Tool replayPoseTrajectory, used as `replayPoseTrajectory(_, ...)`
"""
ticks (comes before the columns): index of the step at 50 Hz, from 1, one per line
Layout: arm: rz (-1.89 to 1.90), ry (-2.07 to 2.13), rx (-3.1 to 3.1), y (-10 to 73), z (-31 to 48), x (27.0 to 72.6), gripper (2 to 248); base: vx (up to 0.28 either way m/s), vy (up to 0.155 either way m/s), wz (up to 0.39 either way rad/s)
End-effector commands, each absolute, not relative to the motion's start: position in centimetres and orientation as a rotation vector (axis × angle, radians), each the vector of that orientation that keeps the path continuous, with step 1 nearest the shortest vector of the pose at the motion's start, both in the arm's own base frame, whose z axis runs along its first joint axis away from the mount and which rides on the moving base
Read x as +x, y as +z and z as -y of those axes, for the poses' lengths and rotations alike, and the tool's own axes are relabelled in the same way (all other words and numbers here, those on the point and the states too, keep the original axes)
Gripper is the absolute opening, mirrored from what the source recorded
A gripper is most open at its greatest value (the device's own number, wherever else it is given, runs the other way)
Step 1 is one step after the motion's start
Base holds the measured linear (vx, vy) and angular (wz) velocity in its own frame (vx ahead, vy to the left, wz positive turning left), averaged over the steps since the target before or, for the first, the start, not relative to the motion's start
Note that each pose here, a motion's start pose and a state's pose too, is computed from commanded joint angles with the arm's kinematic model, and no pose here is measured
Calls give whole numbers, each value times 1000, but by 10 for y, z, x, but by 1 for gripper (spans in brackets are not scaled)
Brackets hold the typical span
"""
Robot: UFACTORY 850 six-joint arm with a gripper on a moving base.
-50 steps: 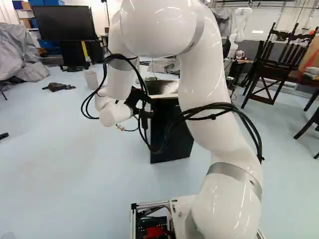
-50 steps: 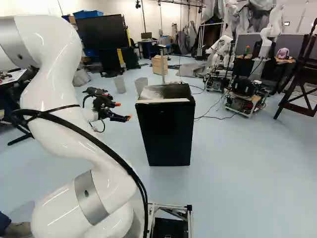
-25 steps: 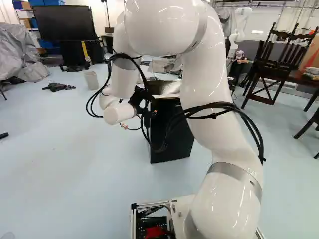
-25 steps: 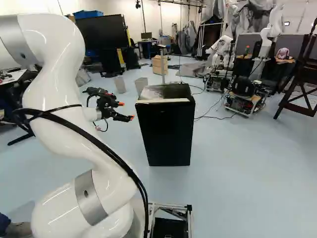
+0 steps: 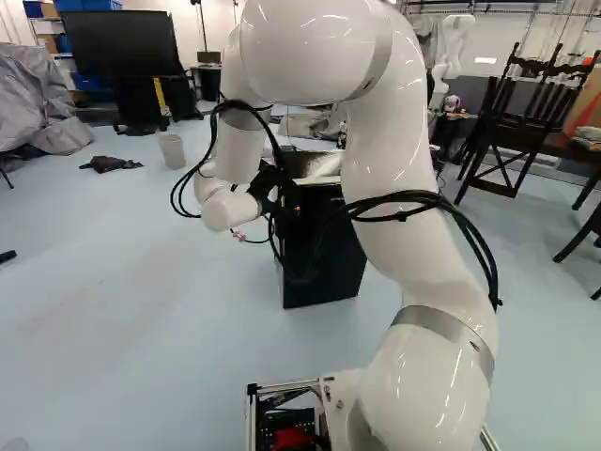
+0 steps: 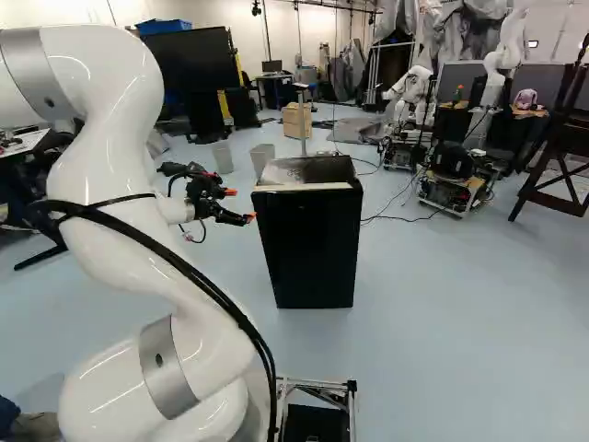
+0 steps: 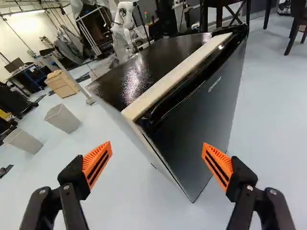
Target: Grab a drink from the fridge
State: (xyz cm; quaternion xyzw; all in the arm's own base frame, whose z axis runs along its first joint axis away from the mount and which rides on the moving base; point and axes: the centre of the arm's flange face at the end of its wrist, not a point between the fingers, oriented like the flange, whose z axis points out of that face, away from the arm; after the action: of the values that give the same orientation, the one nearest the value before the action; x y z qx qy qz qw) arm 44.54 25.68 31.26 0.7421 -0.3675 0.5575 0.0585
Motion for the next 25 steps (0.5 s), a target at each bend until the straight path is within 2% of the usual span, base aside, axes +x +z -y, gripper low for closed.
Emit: replayPoseTrajectory(25,1112,1684,2240,312,-254,451,247,0,0,0)
